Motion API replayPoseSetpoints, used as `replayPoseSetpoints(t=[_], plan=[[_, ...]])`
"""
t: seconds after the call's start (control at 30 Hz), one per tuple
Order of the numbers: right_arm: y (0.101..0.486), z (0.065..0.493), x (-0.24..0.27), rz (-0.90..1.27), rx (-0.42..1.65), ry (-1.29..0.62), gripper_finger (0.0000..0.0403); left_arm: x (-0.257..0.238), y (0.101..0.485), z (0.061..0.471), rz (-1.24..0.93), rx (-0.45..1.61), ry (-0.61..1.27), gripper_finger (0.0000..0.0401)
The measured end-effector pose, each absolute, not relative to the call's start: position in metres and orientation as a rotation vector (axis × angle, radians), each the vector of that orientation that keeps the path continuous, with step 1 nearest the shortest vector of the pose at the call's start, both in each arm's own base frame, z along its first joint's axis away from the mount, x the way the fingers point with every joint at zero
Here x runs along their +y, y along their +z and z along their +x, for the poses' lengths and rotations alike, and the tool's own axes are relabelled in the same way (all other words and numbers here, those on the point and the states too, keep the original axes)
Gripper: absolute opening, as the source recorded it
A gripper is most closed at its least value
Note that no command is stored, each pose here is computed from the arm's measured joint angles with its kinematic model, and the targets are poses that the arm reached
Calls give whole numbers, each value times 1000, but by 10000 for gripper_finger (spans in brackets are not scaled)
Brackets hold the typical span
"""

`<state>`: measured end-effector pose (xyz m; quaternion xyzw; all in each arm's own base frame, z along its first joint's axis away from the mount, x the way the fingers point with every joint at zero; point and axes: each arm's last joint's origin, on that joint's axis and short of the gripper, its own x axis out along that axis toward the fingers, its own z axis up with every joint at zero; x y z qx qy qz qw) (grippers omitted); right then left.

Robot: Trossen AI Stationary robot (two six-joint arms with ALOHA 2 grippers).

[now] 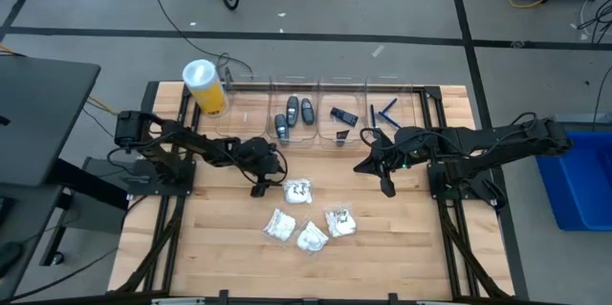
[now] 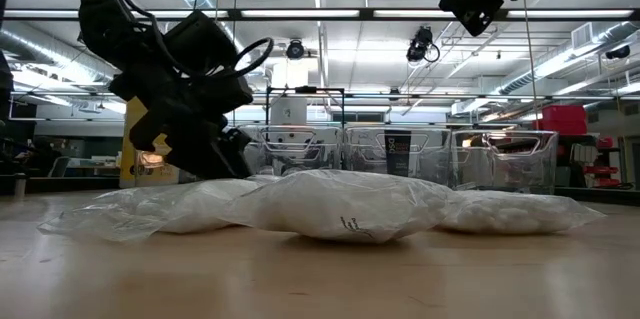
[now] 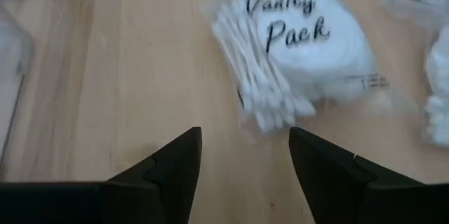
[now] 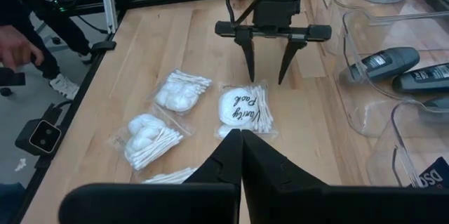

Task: Pick & Place Travel size toiletries
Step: Put the white cotton pack into the left transparent bin

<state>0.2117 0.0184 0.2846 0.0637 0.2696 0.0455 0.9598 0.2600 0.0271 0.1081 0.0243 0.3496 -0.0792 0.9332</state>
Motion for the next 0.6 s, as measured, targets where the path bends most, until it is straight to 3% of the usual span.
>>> replayPoseSetpoints(t=[0.6], plan=[[285, 212, 18, 122, 546, 94, 7, 26, 108, 264, 48, 691, -175, 219]])
